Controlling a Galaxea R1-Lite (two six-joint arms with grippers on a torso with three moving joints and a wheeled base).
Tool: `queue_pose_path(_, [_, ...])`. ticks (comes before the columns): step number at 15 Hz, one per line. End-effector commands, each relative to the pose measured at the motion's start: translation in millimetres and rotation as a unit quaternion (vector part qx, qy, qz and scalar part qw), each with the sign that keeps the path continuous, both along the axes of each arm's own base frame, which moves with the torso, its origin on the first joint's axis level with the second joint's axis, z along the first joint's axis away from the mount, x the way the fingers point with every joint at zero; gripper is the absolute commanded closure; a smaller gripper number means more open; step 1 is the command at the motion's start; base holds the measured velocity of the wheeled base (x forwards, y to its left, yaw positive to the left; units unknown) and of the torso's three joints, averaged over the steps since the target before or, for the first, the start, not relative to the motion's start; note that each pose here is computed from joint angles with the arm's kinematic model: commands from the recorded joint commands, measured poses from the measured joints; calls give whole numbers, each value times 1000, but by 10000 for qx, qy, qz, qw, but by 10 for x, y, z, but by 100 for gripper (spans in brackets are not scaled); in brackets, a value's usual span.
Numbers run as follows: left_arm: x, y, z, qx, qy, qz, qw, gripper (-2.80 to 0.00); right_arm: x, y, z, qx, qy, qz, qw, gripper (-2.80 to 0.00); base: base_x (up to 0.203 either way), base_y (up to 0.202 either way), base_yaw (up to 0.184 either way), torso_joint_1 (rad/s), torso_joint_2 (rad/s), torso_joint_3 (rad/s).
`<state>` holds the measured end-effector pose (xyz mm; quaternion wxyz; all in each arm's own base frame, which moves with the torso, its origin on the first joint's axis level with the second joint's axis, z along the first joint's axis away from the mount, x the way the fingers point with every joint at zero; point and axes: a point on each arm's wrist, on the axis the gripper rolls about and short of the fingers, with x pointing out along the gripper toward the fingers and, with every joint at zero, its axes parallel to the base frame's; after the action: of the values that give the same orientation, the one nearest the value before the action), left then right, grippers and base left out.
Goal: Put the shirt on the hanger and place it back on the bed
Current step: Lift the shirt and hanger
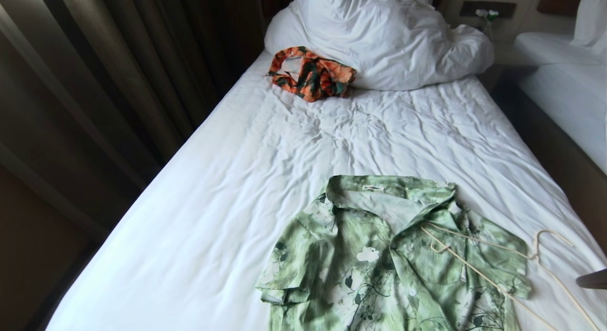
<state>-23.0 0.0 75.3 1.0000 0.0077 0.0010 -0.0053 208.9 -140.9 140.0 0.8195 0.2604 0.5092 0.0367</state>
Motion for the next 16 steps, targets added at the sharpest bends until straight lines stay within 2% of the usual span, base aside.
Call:
queue_pose_path(1, [1, 0, -2, 0, 12, 0, 10000, 0, 33, -151, -103, 444, 604, 144, 9971, 0, 0, 0, 0, 0, 0, 0])
queue_pose_path(5, [0, 0, 2, 0, 5, 0, 10000, 0, 104, -324, -284, 566, 775, 546, 9939, 0, 0, 0, 0, 0, 0, 0])
queue_pose_path(13, [0, 0, 2, 0, 5, 0, 10000, 0, 165, -442, -343, 514, 559, 625, 9952, 0, 0, 0, 0, 0, 0, 0])
queue_pose_path(14, [1, 0, -2, 0, 12, 0, 10000, 0, 166, -466, -351, 547, 503, 622, 9953, -218, 0, 0, 0, 0, 0, 0])
queue_pose_path(15, [1, 0, 0, 0, 8, 0, 10000, 0, 176, -485, -350, 664, 386, 602, 9952, -280, 0, 0, 0, 0, 0, 0])
queue_pose_path(16, [2, 0, -2, 0, 12, 0, 10000, 0, 182, -502, -357, 867, 193, 570, 9944, -280, 0, 0, 0, 0, 0, 0])
